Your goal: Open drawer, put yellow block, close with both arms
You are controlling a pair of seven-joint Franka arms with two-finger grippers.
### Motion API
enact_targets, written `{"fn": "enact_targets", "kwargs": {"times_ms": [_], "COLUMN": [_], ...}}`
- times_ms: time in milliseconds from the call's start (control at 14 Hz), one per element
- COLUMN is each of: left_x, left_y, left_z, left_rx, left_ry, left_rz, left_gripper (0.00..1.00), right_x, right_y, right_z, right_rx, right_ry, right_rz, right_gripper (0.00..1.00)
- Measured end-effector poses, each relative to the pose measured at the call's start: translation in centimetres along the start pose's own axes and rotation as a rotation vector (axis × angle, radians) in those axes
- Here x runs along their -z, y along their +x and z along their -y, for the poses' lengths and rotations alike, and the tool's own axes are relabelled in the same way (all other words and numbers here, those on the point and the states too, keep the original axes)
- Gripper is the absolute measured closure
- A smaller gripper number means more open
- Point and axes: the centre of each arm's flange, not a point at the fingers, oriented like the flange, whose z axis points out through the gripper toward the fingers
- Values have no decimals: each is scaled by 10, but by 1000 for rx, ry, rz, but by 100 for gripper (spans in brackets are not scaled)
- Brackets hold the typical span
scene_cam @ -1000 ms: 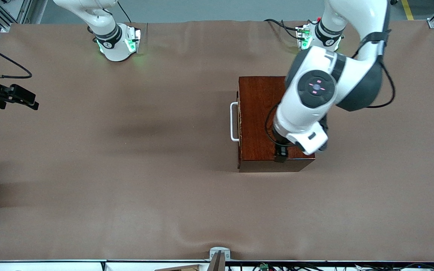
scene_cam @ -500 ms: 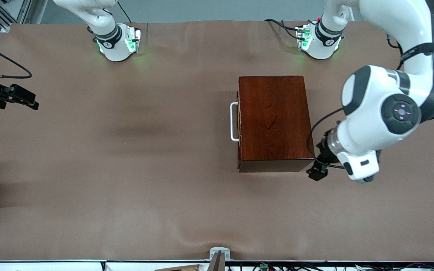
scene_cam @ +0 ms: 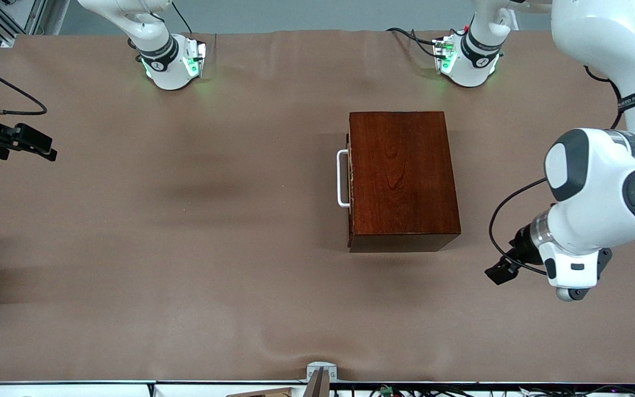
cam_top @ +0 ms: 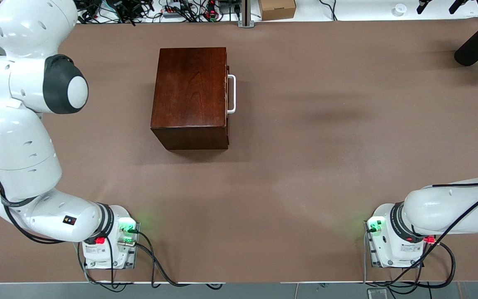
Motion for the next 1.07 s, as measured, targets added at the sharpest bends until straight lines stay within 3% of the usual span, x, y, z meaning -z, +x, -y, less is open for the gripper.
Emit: {"fn": "enact_targets", "kwargs": {"times_ms": [357,786,1071], "left_x": [-19,-3,16], "left_y": [31,14,-1], "left_z": [55,108,160], "left_rx": [-205,-396,-470], "left_ry": [98,152,149], "left_rz": [37,84,124], "left_gripper": [0,0,0], "right_x": [0,0,-1], "right_y": [0,0,0], "right_z": [0,0,0], "right_rx": [0,0,0], "right_ry": [0,0,0], "right_rz": [1,1,1], "right_gripper": [0,0,0]}}
